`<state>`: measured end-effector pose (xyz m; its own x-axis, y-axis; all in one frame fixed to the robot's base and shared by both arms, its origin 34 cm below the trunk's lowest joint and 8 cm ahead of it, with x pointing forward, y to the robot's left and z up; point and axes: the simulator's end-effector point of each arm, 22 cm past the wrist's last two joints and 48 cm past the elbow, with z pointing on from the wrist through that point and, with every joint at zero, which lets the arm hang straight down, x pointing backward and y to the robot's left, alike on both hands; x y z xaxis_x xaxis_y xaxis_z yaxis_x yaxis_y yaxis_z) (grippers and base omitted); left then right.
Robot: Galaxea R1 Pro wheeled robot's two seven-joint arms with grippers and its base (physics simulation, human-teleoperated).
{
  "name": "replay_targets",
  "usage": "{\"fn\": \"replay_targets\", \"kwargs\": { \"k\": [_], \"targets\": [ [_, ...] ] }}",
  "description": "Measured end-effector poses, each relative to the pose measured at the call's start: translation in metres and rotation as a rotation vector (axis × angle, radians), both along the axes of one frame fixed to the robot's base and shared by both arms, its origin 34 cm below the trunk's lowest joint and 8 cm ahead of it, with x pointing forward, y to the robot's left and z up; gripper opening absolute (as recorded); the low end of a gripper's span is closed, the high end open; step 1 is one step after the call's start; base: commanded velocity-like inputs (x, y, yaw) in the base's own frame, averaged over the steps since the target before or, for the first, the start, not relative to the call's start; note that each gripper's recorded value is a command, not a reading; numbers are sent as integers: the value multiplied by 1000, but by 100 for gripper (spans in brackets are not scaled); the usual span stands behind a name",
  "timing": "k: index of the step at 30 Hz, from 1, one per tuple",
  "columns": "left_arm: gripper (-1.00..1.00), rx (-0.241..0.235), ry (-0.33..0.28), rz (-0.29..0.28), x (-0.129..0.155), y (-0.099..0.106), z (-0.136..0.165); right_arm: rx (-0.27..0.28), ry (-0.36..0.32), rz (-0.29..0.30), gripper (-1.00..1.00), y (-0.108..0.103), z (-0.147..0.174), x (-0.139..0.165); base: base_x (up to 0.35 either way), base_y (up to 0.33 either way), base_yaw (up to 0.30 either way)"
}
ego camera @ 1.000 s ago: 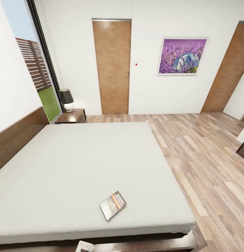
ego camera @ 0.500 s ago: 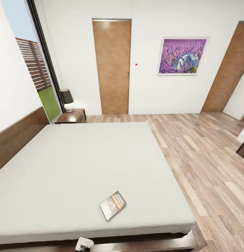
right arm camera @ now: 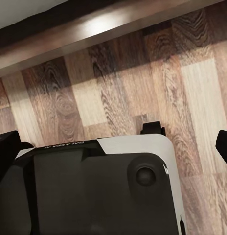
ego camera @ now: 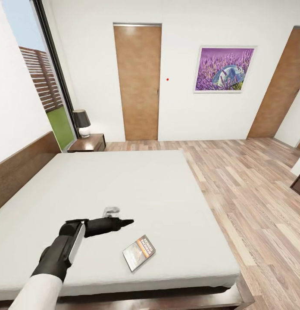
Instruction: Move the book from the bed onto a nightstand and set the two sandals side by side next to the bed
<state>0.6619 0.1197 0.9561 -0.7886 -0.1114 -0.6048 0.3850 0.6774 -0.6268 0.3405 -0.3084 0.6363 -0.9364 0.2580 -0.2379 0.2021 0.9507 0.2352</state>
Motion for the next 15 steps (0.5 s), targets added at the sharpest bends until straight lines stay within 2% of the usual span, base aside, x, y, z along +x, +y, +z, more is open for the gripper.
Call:
{"fn": "replay_targets", "kwargs": {
  "k": [4,8,11,12,14,15],
  "targets": [
    [100,15,-59,150,59,35,51,0,1,2,100,0,0,0,0,0,0],
    [100,25,-104,229,96,57,89,0,1,3,100,0,0,0,0,0,0],
    [100,36,-96,300,109,77,95,0,1,2,100,0,0,0,0,0,0],
    [100,43,-78,345,113,90,90,0,1,2,100,0,0,0,0,0,0],
    [100,64,11,420,112,104,58,1,1,1,100,0,0,0,0,0,0],
    [100,67,42,432,110,104,46,1,1,1,100,0,0,0,0,0,0]
  ]
}}
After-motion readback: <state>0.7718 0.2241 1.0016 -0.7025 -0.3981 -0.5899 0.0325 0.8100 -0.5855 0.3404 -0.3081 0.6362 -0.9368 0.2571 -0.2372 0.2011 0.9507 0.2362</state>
